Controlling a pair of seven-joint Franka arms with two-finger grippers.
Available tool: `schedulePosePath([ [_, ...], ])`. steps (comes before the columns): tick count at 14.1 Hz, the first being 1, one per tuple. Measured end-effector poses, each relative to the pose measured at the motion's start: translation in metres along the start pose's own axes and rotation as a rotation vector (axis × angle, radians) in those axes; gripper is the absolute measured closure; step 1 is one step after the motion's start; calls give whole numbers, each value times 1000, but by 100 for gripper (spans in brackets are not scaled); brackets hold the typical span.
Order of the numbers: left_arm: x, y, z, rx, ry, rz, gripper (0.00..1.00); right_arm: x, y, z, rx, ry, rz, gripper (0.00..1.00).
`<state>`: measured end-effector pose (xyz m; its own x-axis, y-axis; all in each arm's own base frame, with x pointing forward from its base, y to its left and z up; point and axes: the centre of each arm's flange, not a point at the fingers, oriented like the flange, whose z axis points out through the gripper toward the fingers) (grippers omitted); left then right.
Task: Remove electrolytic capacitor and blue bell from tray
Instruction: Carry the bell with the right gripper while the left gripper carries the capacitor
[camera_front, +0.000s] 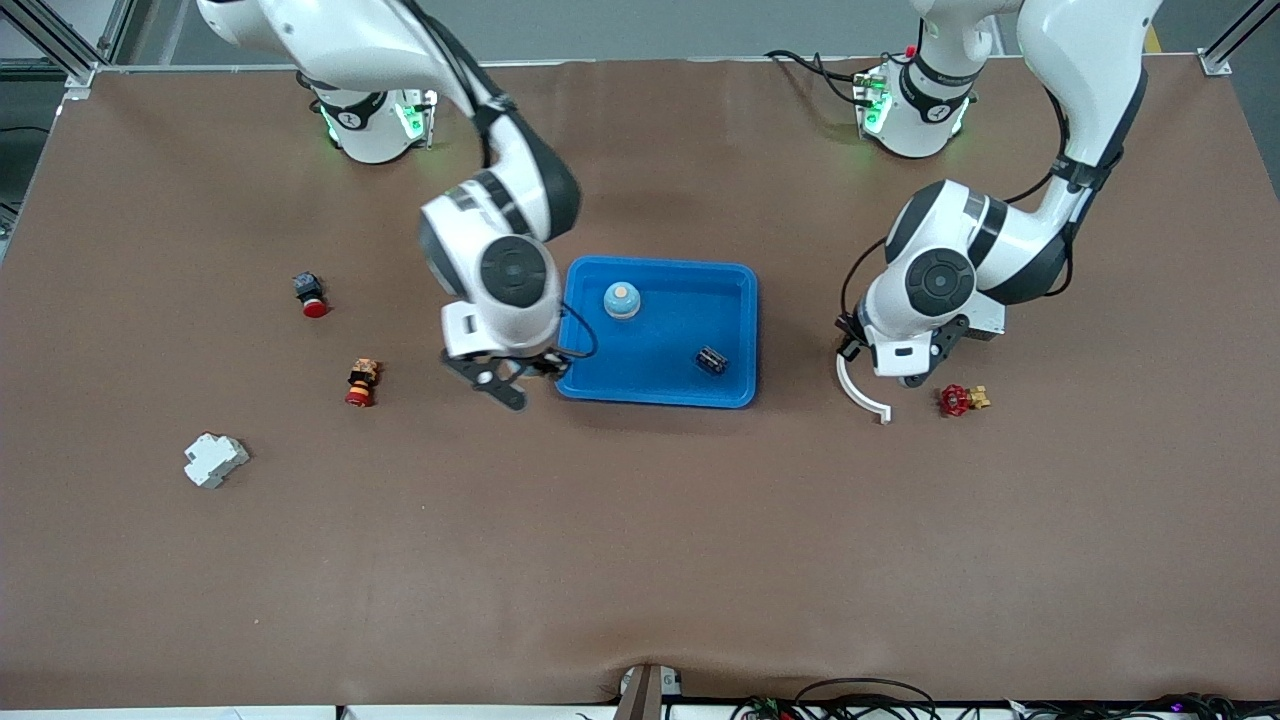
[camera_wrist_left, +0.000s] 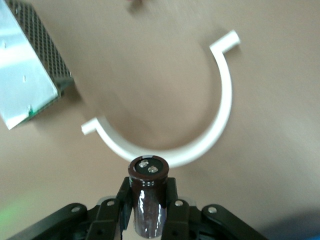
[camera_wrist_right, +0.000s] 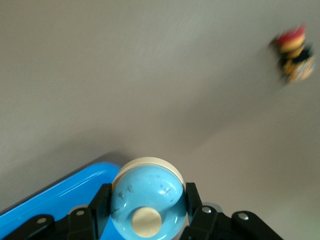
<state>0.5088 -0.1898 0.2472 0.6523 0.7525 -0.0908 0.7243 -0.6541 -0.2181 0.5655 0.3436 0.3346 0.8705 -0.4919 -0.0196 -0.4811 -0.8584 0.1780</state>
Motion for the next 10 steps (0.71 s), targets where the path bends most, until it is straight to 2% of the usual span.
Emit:
schedulePosePath([
  [4, 11, 0, 37, -46, -29, -42, 70, 66, 97, -20, 19, -25, -141, 37],
  [7, -22, 16, 41, -65, -30, -73, 70, 96, 162, -17, 46, -24, -238, 37],
  [10, -45, 23, 44, -61, -25, -58, 70, 123, 226, 11, 77, -11, -307, 37],
])
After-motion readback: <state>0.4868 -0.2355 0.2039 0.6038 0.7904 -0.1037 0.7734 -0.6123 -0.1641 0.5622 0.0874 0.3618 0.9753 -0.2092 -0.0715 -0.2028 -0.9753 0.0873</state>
